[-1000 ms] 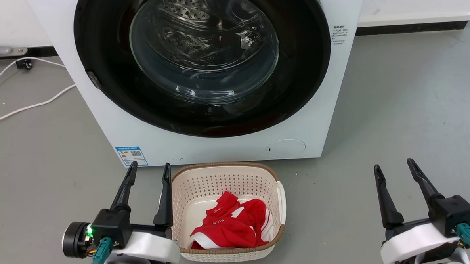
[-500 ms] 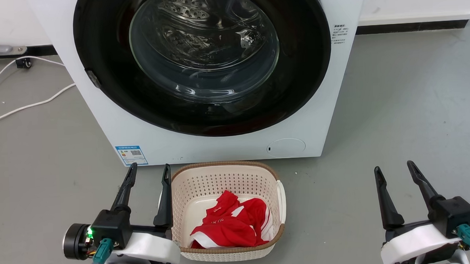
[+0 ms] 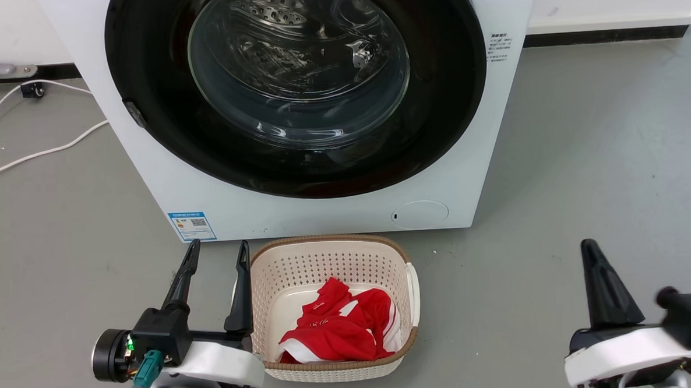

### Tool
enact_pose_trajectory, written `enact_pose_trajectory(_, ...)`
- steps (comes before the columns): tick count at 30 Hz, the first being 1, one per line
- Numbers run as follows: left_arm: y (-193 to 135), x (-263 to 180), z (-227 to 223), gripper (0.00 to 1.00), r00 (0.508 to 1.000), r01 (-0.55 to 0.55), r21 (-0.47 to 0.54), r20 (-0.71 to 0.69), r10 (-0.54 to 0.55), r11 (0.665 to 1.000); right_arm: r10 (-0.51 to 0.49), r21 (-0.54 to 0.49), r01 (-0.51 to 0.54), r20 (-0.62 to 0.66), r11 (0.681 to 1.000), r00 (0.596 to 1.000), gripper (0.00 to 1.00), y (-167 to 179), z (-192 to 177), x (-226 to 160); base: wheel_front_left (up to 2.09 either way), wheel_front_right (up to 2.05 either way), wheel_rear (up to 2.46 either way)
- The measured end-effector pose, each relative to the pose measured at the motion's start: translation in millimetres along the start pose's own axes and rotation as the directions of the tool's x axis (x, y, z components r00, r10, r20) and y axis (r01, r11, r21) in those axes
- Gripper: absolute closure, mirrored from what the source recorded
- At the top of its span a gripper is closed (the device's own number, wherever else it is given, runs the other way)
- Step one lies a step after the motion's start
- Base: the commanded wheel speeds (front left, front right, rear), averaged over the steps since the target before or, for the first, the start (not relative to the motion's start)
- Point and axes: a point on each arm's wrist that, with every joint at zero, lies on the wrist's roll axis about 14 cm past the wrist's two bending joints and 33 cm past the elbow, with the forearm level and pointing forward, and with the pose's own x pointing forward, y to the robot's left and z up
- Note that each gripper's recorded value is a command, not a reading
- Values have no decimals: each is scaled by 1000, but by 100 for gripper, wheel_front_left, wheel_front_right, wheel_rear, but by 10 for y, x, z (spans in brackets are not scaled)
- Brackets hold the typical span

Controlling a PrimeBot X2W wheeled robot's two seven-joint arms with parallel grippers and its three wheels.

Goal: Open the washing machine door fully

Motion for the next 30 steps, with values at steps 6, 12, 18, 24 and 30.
enact_pose_trajectory(6,0,6,-14,0,1000,-1,-5,-3,1,1000,-114,442,75,61,894,992,100,-145,42,22,0,0,0)
enact_pose_trajectory(12,-1,23,-54,0,1000,0,-7,-13,0,1000,-231,834,84,53,546,972,100,-247,51,111,0,0,0)
enact_pose_trajectory(18,-8,114,-83,0,1000,4,-15,-14,-4,1000,-332,994,5,32,109,943,100,-413,139,282,0,0,0)
enact_pose_trajectory(24,-26,240,-144,0,1000,12,-25,-18,-13,1000,-432,991,-80,26,-109,901,100,-745,222,512,0,0,0)
enact_pose_trajectory(30,-41,370,-210,0,999,23,-36,-22,-24,999,-459,981,-107,21,-163,888,100,-1116,278,846,0,0,0)
